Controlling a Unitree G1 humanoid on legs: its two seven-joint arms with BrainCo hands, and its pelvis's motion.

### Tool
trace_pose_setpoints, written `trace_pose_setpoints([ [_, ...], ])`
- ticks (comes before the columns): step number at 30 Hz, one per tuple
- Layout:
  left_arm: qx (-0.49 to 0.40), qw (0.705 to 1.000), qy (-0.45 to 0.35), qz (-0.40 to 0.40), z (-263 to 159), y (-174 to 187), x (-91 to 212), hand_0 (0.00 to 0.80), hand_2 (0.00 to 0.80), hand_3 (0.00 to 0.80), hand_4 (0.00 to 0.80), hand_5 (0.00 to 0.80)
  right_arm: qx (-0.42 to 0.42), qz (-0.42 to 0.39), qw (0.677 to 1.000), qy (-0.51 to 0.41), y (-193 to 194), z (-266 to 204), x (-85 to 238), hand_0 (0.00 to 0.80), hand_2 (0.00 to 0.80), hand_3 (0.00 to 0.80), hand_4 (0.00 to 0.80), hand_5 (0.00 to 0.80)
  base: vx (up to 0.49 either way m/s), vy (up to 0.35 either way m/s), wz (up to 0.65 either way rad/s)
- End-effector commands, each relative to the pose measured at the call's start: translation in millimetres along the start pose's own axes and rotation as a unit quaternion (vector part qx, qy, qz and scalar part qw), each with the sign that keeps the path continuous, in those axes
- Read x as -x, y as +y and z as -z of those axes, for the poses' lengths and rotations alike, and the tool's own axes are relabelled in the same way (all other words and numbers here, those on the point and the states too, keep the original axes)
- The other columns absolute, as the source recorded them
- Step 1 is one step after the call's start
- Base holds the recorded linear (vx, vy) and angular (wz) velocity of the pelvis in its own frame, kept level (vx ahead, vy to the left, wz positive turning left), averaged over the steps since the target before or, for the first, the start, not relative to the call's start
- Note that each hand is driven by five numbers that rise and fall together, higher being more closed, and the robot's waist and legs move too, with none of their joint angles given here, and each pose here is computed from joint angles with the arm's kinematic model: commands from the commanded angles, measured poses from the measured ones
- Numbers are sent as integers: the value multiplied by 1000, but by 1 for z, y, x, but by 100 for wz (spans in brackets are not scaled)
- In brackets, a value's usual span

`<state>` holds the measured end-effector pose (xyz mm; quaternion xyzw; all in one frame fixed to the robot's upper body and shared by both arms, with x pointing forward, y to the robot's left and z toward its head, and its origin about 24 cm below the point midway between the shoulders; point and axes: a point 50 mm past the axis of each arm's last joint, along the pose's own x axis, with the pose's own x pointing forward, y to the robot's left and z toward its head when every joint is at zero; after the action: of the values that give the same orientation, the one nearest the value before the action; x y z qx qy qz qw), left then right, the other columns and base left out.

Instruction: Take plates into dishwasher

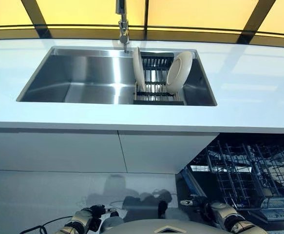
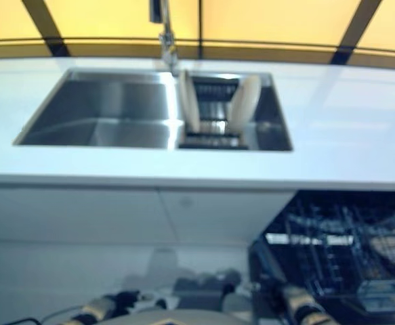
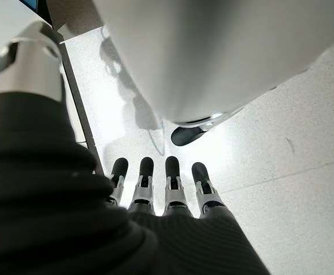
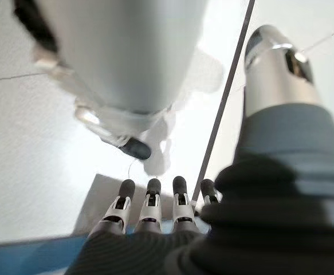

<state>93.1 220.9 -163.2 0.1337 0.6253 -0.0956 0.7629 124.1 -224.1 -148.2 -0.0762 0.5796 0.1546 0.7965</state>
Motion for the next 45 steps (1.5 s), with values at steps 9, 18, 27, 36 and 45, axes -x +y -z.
trace_pose_setpoints([
  [9, -29, 999, 0, -15, -13, 26, 7, 0, 0, 0, 0, 0, 109, -151, 973, -140, 12, -107, 33, 0, 0, 0, 0, 0, 16, 7, 3],
  [18, 4, 1000, 7, -28, -2, 42, 11, 0, 0, 0, 0, 0, 157, -192, 897, -366, -28, -192, 149, 0, 0, 0, 0, 0, 0, 12, -3],
  [27, 13, 999, 29, -25, 20, 42, 11, 0, 0, 0, 0, 0, 208, -325, 797, -465, -26, -231, 240, 0, 0, 0, 0, 0, 2, 1, -12],
  [36, -4, 999, 41, -14, 28, 30, 8, 0, 0, 0, 0, 0, 15, -336, 672, -660, -33, -282, 300, 0, 0, 0, 0, 0, 9, 0, -5],
  [45, 11, 999, 39, -28, 23, 34, 8, 0, 0, 0, 0, 0, -75, -72, 709, -697, -78, -297, 318, 0, 0, 0, 0, 0, -1, -33, -9],
])
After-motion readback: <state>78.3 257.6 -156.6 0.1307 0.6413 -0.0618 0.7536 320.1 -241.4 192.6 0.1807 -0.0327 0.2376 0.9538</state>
